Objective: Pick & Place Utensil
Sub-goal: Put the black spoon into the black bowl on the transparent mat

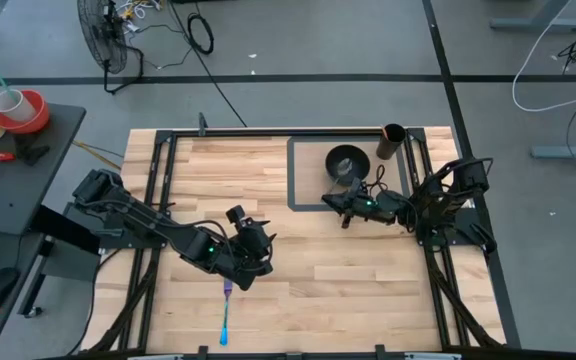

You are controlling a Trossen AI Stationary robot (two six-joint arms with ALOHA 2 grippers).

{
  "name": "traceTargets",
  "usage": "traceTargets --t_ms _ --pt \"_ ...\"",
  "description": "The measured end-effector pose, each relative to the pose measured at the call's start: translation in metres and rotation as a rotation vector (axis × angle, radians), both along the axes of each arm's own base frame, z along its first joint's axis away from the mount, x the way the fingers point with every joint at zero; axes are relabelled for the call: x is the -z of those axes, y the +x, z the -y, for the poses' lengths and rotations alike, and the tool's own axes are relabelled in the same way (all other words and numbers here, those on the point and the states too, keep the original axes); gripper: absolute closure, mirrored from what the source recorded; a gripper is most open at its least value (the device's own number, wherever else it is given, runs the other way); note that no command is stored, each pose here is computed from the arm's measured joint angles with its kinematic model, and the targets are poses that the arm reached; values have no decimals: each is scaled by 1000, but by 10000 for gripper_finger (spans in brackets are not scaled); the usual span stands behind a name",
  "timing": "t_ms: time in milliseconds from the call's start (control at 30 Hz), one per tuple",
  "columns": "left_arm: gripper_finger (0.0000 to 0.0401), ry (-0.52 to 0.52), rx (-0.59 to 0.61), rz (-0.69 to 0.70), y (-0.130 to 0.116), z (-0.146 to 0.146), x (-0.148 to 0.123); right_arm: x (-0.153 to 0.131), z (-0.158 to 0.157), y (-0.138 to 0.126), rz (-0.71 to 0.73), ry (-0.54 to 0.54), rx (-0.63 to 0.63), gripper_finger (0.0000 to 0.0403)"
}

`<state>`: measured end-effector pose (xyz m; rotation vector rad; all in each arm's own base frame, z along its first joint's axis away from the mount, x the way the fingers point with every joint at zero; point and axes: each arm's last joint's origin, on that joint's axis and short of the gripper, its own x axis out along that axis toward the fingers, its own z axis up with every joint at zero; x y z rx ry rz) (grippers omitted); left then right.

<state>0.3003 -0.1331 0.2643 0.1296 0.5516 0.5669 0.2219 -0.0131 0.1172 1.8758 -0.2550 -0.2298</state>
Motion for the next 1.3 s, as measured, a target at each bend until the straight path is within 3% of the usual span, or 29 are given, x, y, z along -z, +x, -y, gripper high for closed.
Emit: traceTargets --t_ms 233,933,1300 --pt "224 3 -5 3 0 -1 0 0 -3 1 1 16 -112 381" --pt "224 -1 -5 10 1 -1 0 -2 32 -4 89 205 60 380" --pt "224 -15 -14 21 1 -1 0 -3 52 -9 115 230 153 380"
